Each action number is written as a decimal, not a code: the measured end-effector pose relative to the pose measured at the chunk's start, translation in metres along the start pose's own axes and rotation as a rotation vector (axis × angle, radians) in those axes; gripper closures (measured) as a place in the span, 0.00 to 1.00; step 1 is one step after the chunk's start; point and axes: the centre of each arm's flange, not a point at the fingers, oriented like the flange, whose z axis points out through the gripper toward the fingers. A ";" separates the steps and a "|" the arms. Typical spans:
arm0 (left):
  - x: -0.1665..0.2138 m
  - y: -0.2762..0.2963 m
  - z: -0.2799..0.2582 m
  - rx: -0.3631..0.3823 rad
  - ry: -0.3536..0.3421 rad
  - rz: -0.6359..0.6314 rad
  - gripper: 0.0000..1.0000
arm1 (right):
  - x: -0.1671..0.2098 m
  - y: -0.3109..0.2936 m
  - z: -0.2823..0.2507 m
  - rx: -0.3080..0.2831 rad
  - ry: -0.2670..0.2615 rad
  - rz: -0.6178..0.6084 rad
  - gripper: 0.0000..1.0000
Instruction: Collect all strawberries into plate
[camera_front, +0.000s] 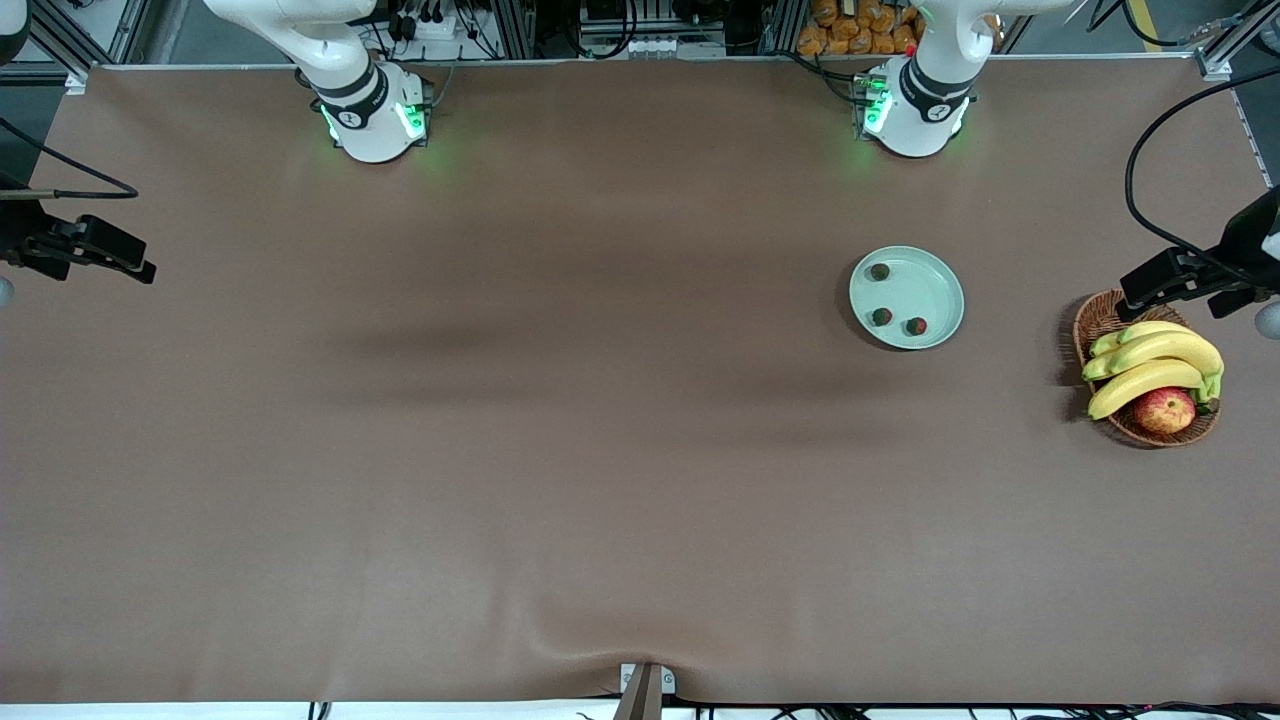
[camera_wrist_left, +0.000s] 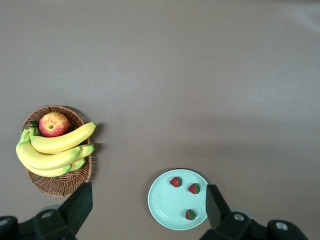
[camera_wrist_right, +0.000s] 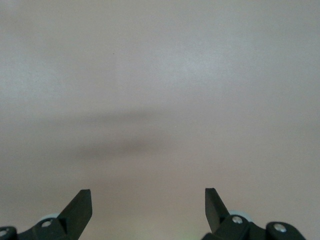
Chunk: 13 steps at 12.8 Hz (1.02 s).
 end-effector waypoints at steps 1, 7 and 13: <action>-0.001 0.001 0.000 -0.001 -0.001 0.001 0.00 | 0.000 0.000 0.000 0.000 -0.001 0.000 0.00; -0.014 0.005 -0.001 -0.005 0.006 0.007 0.00 | 0.000 0.000 0.001 0.000 -0.003 0.000 0.00; -0.013 0.005 0.001 -0.006 0.009 0.008 0.00 | 0.001 -0.001 0.002 0.000 -0.005 -0.001 0.00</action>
